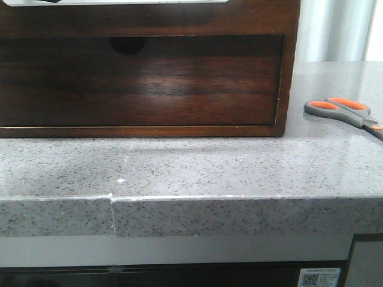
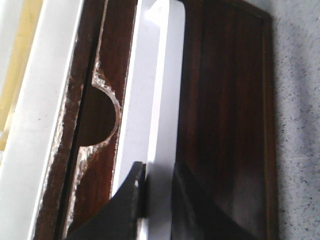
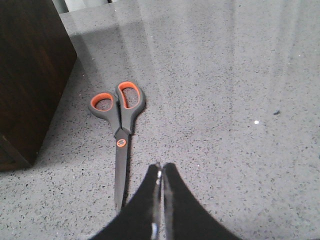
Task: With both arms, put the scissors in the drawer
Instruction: 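Pull the drawer open toward the robot with the left gripper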
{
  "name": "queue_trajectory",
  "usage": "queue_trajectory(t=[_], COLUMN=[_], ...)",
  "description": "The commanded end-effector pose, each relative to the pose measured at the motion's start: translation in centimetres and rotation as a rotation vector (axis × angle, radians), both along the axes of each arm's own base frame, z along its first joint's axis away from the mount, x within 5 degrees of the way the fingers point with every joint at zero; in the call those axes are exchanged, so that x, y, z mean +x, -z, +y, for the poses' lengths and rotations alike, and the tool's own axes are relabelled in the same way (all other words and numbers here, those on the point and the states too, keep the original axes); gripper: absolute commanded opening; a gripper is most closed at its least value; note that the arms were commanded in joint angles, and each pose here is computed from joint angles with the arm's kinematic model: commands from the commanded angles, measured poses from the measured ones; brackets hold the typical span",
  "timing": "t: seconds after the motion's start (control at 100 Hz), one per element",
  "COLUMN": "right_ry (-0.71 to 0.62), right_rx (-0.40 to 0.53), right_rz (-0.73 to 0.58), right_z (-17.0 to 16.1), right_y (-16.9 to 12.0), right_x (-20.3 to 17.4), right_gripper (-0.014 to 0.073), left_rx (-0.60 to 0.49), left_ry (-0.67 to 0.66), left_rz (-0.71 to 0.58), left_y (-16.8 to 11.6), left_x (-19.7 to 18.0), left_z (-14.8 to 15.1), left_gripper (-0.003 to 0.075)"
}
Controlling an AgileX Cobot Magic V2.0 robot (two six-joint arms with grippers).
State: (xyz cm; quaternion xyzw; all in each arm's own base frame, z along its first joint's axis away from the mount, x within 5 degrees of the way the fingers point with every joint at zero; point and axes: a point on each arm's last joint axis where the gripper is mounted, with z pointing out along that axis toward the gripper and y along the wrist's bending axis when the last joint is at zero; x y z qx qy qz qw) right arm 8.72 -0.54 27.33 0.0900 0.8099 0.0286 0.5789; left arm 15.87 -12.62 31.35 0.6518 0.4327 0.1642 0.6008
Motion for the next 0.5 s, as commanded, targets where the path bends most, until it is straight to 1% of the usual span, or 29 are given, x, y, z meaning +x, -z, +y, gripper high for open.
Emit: queue_trajectory(t=[0.0, 0.34, 0.49], right_ry=[0.008, 0.008, 0.008], right_rx=[-0.013, -0.013, -0.013], right_rz=[-0.082, -0.082, -0.082], right_z=[-0.1, -0.1, -0.1], right_y=[-1.4, -1.4, -1.4], right_x=[0.4, 0.4, 0.4], right_gripper=[-0.0061, -0.0061, -0.0061], left_rx=[-0.086, -0.108, -0.118], left_ry=[0.055, 0.19, 0.249], left_rz=[-0.033, -0.043, -0.042], left_y=[-1.8, -0.5, -0.1], left_x=[-1.3, -4.9, -5.8], left_z=[-0.1, 0.1, 0.0], left_gripper=[-0.0022, -0.0022, -0.0022])
